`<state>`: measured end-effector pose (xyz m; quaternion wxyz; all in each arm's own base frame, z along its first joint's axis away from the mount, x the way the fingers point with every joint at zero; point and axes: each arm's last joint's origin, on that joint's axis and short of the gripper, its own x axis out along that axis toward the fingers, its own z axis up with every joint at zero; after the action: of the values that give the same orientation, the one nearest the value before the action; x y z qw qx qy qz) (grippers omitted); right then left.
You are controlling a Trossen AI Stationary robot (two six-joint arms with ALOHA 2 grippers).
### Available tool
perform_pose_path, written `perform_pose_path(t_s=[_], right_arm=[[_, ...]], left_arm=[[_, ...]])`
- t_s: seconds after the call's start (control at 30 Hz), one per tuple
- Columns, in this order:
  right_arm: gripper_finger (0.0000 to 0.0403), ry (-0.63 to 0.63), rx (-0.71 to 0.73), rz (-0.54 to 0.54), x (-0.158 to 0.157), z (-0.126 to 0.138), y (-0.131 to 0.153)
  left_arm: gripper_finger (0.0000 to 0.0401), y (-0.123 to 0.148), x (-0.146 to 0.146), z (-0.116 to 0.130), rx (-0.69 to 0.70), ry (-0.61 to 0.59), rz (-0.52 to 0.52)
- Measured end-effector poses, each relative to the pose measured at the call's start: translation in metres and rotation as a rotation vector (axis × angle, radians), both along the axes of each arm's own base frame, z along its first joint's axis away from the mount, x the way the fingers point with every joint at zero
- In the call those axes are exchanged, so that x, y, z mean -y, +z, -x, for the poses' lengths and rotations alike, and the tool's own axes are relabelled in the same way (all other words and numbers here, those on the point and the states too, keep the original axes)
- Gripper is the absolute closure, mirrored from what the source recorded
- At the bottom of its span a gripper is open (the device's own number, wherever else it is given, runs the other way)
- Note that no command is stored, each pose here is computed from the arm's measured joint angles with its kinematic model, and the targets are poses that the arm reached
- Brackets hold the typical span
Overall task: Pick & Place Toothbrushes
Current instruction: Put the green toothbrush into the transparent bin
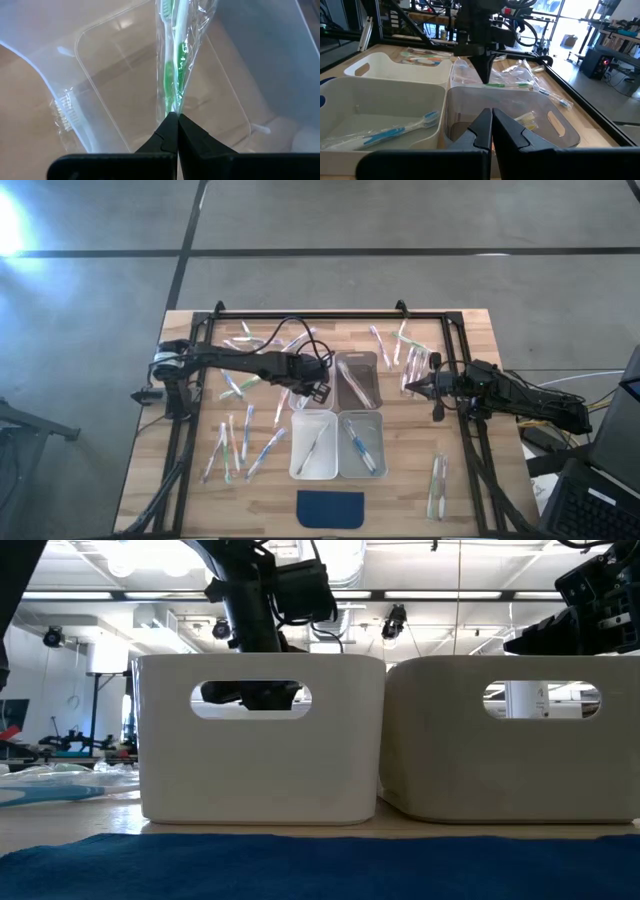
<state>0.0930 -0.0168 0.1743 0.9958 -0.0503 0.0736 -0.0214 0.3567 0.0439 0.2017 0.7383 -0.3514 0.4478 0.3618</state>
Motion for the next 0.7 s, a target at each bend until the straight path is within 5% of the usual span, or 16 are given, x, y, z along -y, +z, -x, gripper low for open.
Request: perform_pose_path(t_s=[0.3,0.7], right_arm=[[0.0394,0.000,0.000,0.000,0.0000,0.0000,0.0000],[0.0394,0.000,0.000,0.000,0.0000,0.0000,0.0000]], left_arm=[[0.0397,-0.0001,0.0000,0.0000,-0.001,-0.012,0.007],[0.0339,0.0008,0.0002,-0.0024,0.023,-0.040,0.018]])
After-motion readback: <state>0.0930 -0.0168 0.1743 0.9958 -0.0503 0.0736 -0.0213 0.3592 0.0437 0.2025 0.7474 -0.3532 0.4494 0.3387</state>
